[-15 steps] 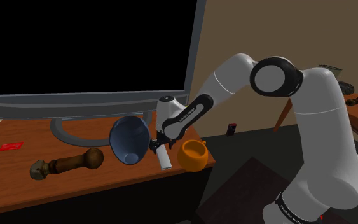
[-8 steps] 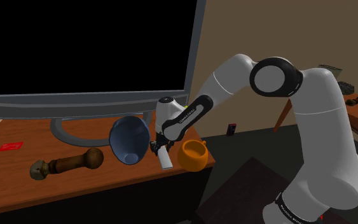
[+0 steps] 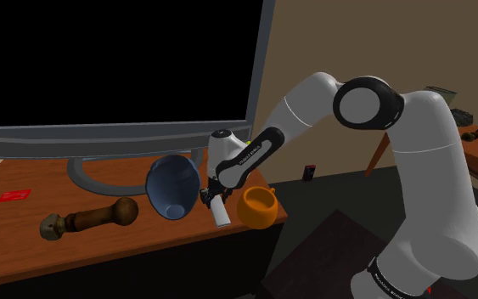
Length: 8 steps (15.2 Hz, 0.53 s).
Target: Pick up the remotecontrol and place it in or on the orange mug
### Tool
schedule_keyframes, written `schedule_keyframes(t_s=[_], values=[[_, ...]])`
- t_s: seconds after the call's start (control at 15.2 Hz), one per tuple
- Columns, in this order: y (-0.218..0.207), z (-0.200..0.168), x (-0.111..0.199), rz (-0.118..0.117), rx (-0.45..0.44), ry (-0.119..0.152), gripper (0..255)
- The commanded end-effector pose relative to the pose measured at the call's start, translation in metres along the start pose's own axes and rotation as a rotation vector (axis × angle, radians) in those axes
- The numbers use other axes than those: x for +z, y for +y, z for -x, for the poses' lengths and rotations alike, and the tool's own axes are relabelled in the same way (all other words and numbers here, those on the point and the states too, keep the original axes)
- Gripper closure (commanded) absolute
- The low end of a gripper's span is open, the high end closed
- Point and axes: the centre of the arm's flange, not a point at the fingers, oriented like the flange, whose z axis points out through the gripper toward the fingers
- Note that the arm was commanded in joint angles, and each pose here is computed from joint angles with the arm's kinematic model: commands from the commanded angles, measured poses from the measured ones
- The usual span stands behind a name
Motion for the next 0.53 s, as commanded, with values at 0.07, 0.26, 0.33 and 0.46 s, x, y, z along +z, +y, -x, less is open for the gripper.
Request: schedule_keyframes(t_s=[0.07,0.26,0.33,0.46], values=[[-0.001,0.000,-0.011,0.000,-0.001,0.000,255],[-0.001,0.000,-0.027,0.000,-0.001,0.000,255],[0.000,0.000,-0.032,0.000,-0.001,0.000,255],[0.000,0.000,-0.043,0.000,-0.001,0.000,255]])
